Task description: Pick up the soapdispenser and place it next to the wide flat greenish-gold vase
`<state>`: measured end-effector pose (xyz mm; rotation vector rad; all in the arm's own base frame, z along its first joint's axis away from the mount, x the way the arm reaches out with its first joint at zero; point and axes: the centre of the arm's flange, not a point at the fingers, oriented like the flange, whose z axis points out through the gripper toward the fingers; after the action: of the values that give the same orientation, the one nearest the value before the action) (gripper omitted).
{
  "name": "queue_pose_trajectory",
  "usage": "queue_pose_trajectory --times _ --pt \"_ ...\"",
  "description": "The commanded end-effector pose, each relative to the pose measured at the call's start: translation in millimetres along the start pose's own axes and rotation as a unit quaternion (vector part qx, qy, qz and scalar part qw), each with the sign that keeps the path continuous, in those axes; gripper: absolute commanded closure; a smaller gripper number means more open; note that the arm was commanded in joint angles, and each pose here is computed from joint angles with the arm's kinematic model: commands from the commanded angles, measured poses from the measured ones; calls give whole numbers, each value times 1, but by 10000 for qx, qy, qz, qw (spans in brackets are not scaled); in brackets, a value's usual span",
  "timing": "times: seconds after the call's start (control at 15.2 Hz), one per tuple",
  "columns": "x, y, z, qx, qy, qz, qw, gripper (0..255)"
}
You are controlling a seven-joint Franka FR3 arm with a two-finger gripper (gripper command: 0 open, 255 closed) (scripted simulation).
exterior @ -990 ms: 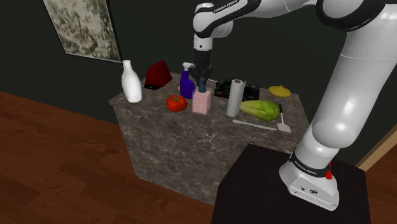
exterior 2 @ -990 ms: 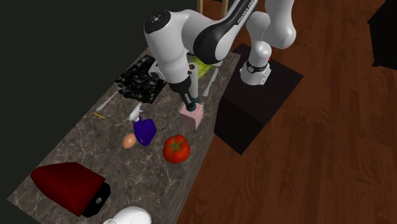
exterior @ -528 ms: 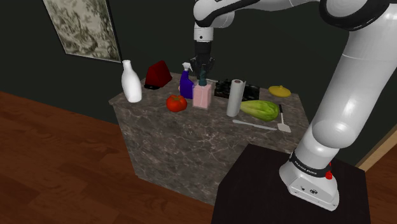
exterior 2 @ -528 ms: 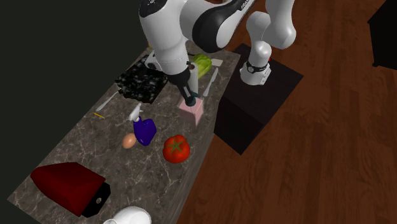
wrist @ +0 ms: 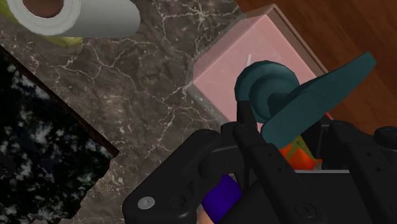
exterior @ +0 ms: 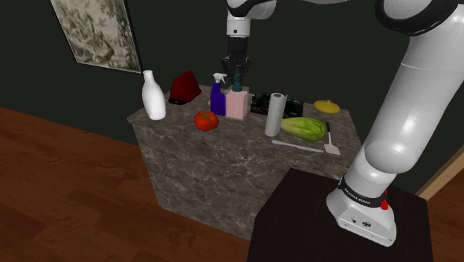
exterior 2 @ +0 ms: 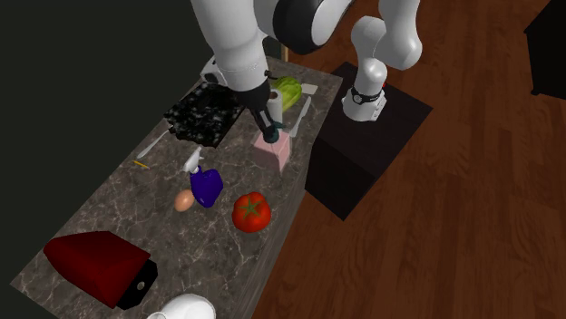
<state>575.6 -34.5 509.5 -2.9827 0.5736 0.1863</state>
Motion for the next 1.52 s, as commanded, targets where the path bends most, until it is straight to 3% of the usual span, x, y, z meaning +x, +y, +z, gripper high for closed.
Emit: queue_pose_trajectory --times 0.0,1.45 --pt "-3 -1 -12 -1 -2 0 10000 255" --pt "-19 -9 -127 -1 -2 0 10000 255"
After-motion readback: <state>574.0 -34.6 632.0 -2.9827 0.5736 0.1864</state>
